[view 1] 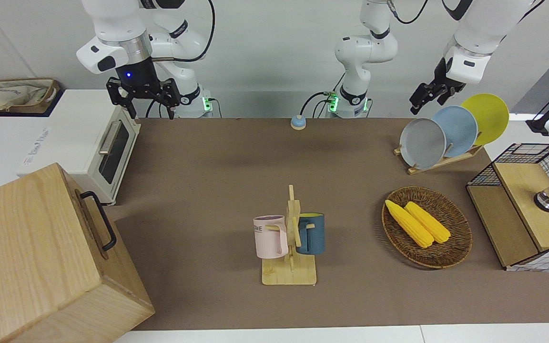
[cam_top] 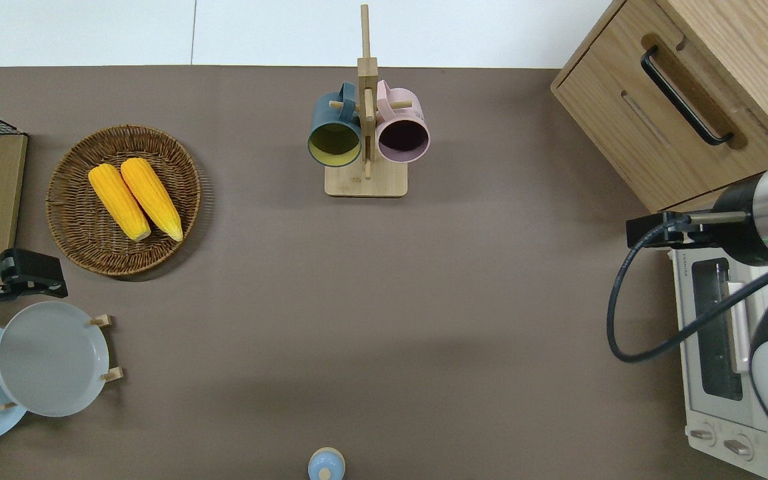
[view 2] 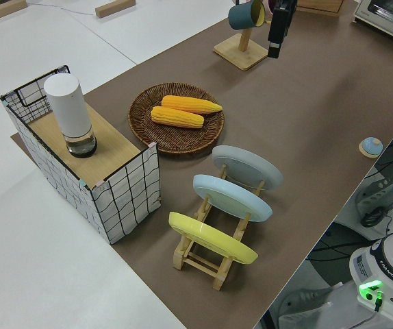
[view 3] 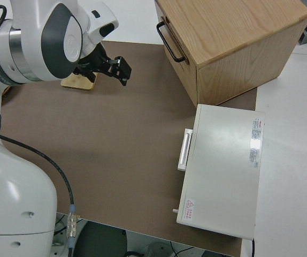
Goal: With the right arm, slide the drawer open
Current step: 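Raise the right arm from its rest pose beside the toaster oven, then swing the right gripper toward the black handle of the wooden drawer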
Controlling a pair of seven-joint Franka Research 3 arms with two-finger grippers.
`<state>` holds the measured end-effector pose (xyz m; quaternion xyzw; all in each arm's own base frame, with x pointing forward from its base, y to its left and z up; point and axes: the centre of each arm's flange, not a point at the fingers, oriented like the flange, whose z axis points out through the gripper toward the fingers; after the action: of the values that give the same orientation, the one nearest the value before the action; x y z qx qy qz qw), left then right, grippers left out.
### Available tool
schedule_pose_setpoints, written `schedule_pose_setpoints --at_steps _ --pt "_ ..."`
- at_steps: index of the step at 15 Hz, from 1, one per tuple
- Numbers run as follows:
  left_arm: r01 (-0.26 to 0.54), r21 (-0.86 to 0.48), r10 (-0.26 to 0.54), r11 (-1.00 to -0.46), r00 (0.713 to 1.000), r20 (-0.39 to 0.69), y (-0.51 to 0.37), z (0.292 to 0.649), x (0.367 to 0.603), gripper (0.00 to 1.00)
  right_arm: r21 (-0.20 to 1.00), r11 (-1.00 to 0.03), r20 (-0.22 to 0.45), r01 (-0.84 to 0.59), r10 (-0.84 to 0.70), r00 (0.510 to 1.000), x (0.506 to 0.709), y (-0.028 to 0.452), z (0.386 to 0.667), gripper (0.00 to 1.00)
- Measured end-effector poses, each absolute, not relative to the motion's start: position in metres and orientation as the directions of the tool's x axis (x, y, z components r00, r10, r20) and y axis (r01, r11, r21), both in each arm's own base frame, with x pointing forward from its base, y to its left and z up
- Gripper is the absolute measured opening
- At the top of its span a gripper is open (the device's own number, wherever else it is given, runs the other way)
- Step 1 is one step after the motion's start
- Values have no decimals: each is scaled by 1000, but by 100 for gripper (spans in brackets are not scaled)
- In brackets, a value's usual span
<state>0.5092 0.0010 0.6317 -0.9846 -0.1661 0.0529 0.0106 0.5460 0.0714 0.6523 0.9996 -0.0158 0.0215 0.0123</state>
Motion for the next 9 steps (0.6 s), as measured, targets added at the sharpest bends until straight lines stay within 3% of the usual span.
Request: schedule_pose_setpoints --at_steps 4,9 --pt "326 -39 328 -945 939 -101 1 632 509 100 92 -996 44 12 16 999 542 91 652 99" --pt "326 -39 328 -945 939 -101 1 632 509 100 298 -952 52 75 95 994 535 130 641 98"
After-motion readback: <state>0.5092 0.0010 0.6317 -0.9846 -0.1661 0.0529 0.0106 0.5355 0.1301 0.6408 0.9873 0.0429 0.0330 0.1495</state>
